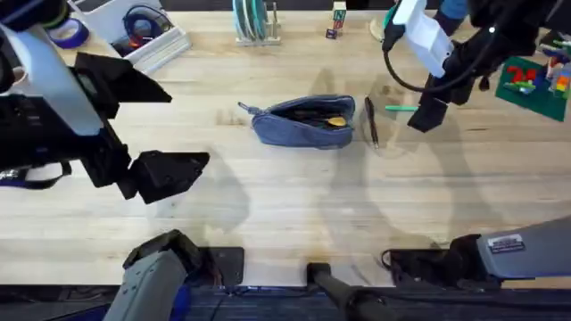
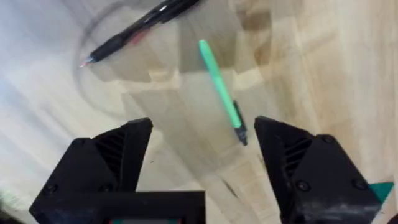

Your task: Unzip the bag, pick up the pens from the table one at a time and place them inside, then zip the bag closed.

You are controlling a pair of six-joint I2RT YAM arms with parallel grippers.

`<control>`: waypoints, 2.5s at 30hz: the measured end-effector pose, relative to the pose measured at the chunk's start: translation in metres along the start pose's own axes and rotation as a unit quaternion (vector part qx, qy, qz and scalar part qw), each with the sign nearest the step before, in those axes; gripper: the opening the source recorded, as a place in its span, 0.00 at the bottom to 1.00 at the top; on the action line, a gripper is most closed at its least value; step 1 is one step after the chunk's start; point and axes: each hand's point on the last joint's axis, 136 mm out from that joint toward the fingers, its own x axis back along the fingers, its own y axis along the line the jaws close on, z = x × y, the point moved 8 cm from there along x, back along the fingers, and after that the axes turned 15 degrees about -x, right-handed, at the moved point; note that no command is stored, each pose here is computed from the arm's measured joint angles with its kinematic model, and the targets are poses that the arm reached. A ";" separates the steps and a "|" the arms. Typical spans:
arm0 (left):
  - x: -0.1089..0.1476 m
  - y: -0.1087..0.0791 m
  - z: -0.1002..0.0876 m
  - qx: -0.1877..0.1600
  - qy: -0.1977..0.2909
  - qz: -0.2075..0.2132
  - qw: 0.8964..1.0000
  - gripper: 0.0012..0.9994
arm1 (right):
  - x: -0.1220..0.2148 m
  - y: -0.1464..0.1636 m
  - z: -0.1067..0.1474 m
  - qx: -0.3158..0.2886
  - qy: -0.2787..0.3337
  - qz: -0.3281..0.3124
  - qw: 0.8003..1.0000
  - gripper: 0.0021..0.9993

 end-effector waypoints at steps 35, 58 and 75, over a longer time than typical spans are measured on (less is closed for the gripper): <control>0.000 0.000 0.000 0.000 0.000 0.000 1.000 1.00 | -0.062 -0.023 -0.007 -0.007 0.018 -0.077 0.997 1.00; 0.000 0.000 0.000 0.000 0.000 0.000 1.000 1.00 | -0.064 -0.025 -0.007 -0.001 0.034 -0.073 0.997 1.00; 0.000 0.000 0.000 0.000 0.000 0.000 1.000 1.00 | -0.063 -0.027 -0.006 0.001 0.043 -0.069 0.997 0.04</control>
